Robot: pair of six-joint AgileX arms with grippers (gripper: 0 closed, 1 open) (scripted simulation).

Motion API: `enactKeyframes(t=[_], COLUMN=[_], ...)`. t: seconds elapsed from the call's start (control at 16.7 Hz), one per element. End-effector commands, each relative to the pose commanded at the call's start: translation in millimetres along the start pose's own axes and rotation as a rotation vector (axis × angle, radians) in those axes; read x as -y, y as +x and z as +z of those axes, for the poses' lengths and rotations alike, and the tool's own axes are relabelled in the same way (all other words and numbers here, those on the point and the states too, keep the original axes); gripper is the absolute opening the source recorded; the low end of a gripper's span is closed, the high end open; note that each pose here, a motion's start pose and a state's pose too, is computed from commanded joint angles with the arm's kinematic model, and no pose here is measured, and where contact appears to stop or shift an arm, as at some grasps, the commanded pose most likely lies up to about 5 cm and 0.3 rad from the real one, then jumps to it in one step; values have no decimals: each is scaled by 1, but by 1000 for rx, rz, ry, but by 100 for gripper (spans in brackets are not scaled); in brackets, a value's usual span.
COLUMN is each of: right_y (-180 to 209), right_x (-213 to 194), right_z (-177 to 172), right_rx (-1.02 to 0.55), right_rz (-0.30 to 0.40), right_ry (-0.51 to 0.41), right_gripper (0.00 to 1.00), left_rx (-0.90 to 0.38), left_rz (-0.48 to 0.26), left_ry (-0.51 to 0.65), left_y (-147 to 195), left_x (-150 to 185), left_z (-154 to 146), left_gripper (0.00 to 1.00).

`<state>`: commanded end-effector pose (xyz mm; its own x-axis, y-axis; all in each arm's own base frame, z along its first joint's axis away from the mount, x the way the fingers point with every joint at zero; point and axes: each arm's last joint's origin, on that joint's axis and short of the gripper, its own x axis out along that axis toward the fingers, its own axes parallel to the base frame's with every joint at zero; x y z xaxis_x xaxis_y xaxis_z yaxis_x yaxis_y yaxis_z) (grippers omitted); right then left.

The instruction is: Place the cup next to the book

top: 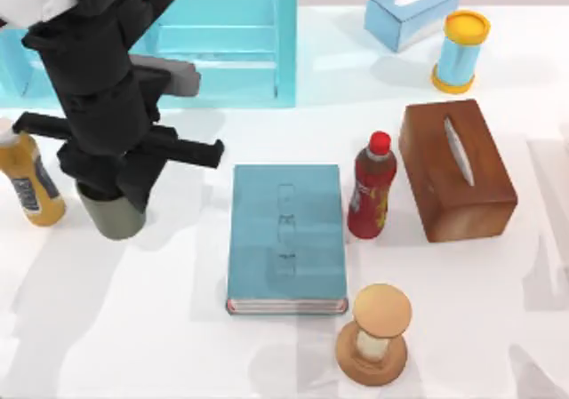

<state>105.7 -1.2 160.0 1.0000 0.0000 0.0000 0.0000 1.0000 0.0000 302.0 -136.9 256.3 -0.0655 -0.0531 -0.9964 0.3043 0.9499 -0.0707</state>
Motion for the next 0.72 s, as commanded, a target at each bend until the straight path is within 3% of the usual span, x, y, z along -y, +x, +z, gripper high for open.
enactKeyframes(t=[0.36,0.72], right_y=[0,0], right_x=[0,0], right_z=[0,0], right_rx=[0,0], right_rz=[0,0], right_ry=[0,0], right_gripper=[100,100], left_rx=[58,68], left_rz=[29,32], left_ry=[-258,-290], left_y=[6,8], left_x=[44,50], left_z=[11,13], left_gripper=[0,0])
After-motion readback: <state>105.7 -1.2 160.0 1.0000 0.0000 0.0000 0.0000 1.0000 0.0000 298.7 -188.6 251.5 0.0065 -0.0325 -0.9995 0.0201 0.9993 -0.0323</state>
